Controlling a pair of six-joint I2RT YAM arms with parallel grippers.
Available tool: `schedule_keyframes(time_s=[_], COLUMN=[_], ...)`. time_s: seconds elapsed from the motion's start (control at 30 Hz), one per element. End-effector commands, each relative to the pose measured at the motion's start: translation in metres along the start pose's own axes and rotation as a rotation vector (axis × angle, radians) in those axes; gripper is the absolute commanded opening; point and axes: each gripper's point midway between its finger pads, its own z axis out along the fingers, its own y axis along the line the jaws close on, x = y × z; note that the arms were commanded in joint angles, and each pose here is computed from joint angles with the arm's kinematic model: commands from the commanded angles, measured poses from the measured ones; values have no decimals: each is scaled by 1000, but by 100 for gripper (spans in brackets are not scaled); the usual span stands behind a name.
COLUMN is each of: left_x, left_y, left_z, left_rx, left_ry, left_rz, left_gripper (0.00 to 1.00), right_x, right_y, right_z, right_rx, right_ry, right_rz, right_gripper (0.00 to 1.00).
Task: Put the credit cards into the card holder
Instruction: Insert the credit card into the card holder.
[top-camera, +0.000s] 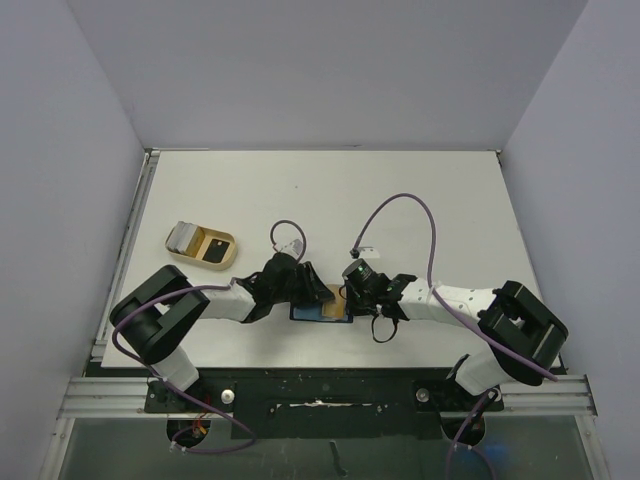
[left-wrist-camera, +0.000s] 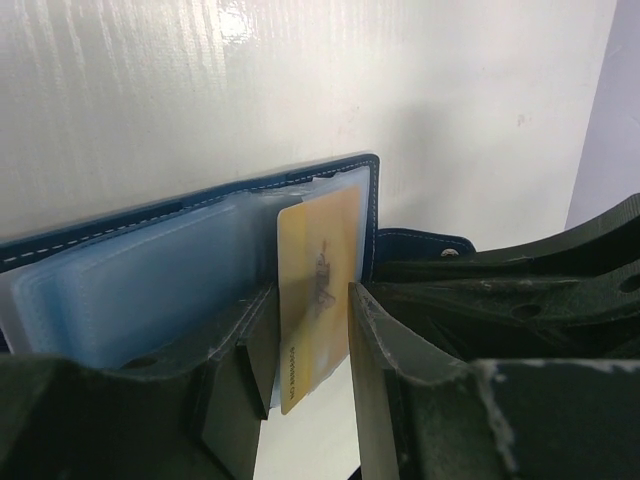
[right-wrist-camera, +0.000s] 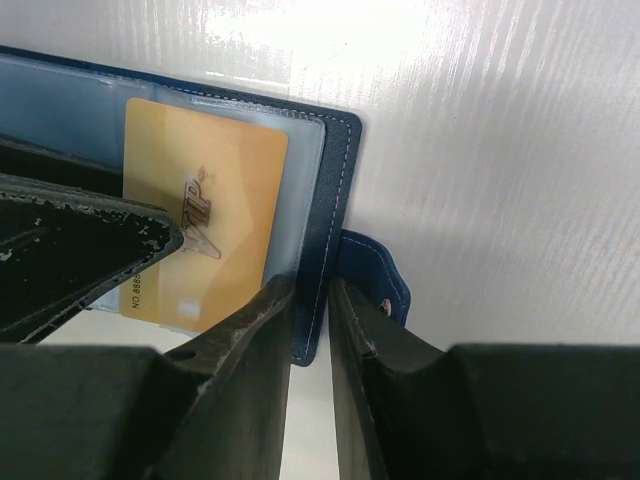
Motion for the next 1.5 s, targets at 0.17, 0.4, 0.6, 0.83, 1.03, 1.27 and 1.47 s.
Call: schedule_keyframes(time_s=[0.17,0.4,0.6,0.83,1.03,1.27,1.47], left_x=[-23,-22,-24,-23,-18,-13,-14], left_y=[-1,0,-6,-14,-17,-23,-23], left_z=[-9,-10,-10,-5,4,17,15], left_rx=[-98,-105,-91,-70,-73,-77,-79], left_ry=[-76,-70,-72,-70,-62,-54,-69], left_rz=[107,114,122,129,141,163,149], left_gripper=[32,32,33,33,32,32,32], right_x=[-33,-32,-28,-20,-12,-15,-17], right_y=[12,9,16,14,11,14,11], right_z=[-19,-16,-9,2,8,4,-2], right_rx=[-29,-18,-53,-37,-27,-48,-38], right_ry=[-115,-111,-101,-69,-58,-77,-92], right_rz=[17,18,14,17,23,39,44], right_gripper=[22,22,21,21,20,20,19])
